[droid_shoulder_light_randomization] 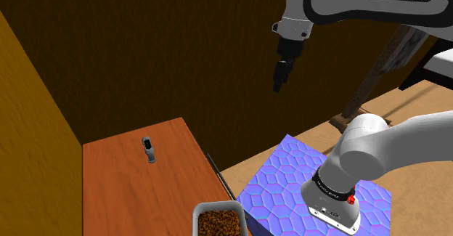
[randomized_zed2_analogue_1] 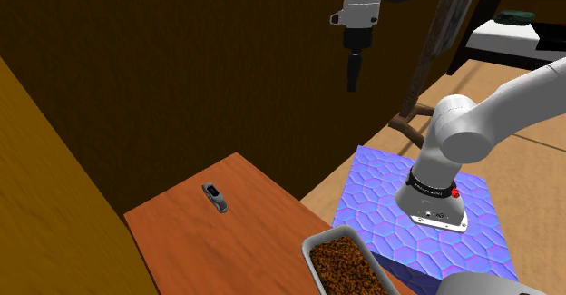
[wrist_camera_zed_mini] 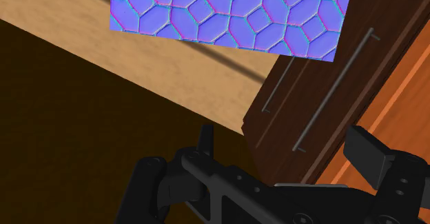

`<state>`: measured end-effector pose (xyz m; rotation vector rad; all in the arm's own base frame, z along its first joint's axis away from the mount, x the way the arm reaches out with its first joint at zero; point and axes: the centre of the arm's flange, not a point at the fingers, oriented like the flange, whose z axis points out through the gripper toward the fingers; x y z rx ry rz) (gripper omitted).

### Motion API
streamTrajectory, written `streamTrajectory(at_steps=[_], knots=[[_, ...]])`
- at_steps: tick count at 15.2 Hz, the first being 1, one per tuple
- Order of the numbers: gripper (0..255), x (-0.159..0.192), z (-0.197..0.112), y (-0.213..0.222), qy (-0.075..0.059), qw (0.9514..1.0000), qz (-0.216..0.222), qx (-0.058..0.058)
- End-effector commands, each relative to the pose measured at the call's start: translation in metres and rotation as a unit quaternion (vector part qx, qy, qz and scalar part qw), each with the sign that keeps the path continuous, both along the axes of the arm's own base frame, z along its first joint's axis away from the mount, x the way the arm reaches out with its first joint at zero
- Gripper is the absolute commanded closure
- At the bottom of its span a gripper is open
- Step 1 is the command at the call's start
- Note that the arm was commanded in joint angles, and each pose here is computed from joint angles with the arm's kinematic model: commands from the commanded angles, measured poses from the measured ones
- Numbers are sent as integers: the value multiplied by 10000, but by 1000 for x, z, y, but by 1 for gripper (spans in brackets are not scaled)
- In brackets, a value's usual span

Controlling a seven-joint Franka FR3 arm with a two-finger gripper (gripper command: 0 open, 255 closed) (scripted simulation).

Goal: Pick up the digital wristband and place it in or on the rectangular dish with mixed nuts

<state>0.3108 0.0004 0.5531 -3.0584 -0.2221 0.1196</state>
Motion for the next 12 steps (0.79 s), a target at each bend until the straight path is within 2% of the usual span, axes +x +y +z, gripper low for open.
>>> streamTrajectory(at_steps=[1, 12], knots=[[0, 0, 0, 0, 0, 10000, 0, 0], [0, 50, -53, 125, -109, 9978, -645, -104]])
